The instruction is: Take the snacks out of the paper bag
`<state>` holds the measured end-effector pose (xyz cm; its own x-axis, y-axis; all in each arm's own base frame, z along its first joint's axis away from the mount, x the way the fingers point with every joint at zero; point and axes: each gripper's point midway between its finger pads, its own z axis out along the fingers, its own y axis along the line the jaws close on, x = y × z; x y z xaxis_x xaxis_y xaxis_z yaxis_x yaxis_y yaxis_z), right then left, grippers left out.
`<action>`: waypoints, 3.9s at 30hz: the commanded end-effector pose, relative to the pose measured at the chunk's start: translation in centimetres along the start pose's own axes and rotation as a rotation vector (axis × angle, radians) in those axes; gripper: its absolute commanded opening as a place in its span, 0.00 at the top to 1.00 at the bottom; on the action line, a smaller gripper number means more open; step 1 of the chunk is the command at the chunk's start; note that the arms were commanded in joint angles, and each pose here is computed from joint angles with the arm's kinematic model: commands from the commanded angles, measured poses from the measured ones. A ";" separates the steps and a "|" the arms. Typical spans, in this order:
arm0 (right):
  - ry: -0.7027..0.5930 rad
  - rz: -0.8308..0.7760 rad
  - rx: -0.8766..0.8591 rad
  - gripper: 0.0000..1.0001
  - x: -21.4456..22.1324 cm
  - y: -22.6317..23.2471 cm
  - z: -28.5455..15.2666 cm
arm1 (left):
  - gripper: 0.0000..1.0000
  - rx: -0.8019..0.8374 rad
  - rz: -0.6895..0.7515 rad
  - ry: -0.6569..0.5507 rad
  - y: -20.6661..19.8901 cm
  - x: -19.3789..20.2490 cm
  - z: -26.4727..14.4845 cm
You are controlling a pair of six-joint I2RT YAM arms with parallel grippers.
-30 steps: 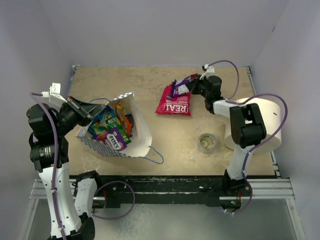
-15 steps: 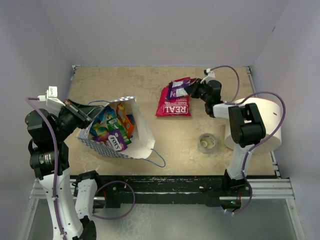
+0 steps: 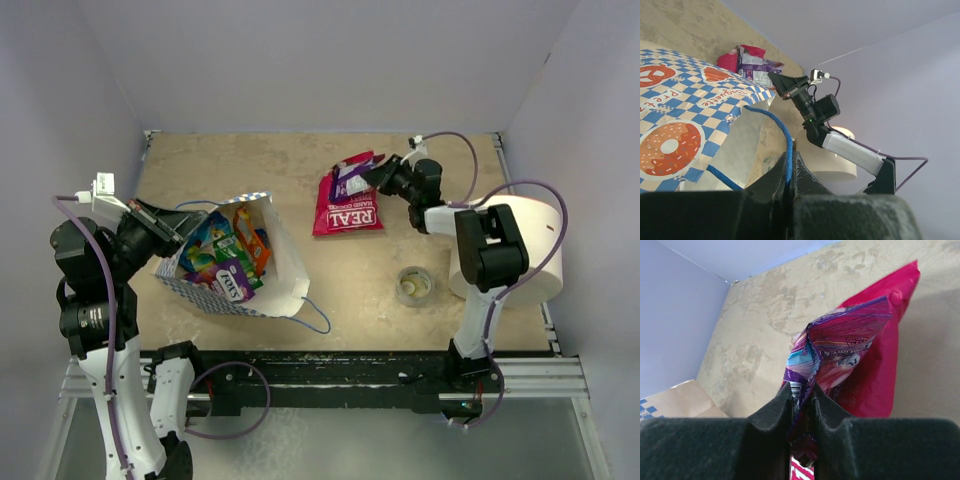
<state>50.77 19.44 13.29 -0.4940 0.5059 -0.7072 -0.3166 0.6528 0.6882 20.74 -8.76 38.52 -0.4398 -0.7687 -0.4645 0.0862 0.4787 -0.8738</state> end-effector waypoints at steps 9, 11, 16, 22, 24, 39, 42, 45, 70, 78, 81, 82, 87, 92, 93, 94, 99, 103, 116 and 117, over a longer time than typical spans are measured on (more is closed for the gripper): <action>0.115 -0.151 0.187 0.54 1.1 -2.6 -1.0 | 1.00 0.032 0.008 0.001 -0.9 0.0 -0.3; 0.113 -0.170 0.238 0.44 0.3 -2.6 -1.8 | 1.00 0.033 0.011 -0.005 -1.0 -0.1 -0.3; 0.177 -0.142 0.309 0.36 0.7 -2.7 -3.4 | 1.00 0.035 0.017 -0.003 -0.9 -0.1 -0.3; 0.157 -0.212 0.408 0.25 -2.2 -1.9 -5.7 | 1.00 0.060 0.043 0.018 -1.4 -0.1 -0.1; 0.146 -0.250 0.419 0.22 -3.5 -0.9 -6.6 | 1.00 0.080 0.067 0.031 -1.8 0.0 -0.2; 0.175 -0.716 -0.331 0.31 3.6 25.9 -13.6 | 1.00 0.184 0.255 0.001 -3.4 1.4 -2.2; 0.183 -0.826 -0.649 0.34 8.1 31.4 -17.6 | 1.00 0.195 0.267 0.000 -3.6 1.5 -2.2; 0.210 -0.987 -0.848 0.40 13.8 32.7 -20.1 | 1.00 0.198 0.268 -0.009 -3.7 1.2 -2.2; 0.470 -1.306 -1.167 0.62 33.3 36.5 -20.2 | 1.00 0.215 0.229 0.027 -3.5 1.5 -1.7; 0.279 -1.200 -0.781 0.49 27.0 34.2 -14.4 | 1.00 0.212 0.201 0.055 -3.1 2.5 -2.1; 0.256 -1.185 -0.742 0.45 25.6 33.2 -13.2 | 1.00 0.217 0.205 0.052 -3.3 2.6 -2.2; 0.248 -1.188 -0.738 0.43 25.3 33.1 -12.9 | 1.00 0.218 0.205 0.051 -3.3 2.6 -2.3; 0.206 -1.195 -0.720 0.28 24.9 33.3 -10.8 | 1.00 0.224 0.205 0.042 -3.5 2.6 -2.4; 0.142 -1.229 -0.792 0.16 25.6 34.5 -9.9 | 1.00 0.225 0.207 0.036 -3.5 2.5 -2.4; 0.142 -1.227 -0.807 0.15 26.0 34.8 -9.7 | 1.00 0.220 0.206 0.034 -3.4 2.5 -2.4; 0.154 -1.215 -0.829 0.14 26.5 35.0 -9.7 | 1.00 0.215 0.199 0.034 -3.3 2.4 -2.3; 0.141 -1.248 -0.834 0.05 27.2 35.0 -8.1 | 1.00 0.207 0.188 0.039 -3.2 2.5 -2.4; 0.203 -1.256 -0.886 0.05 29.4 33.9 -7.3 | 1.00 0.202 0.186 0.045 -3.1 2.7 -2.4; 0.297 -1.207 -0.958 0.38 32.4 33.3 -7.1 | 1.00 0.179 0.161 0.057 -2.9 3.0 -2.7; 0.286 -1.184 -0.956 0.44 32.0 33.8 -7.2 | 1.00 0.179 0.164 0.056 -3.0 3.0 -2.7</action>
<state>18.53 52.20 10.56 0.3103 -0.3346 -0.8898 -0.9501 -0.0768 -0.3024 17.44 -11.10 38.70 -0.4793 -0.6677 -0.5696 0.2743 0.5026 -0.8199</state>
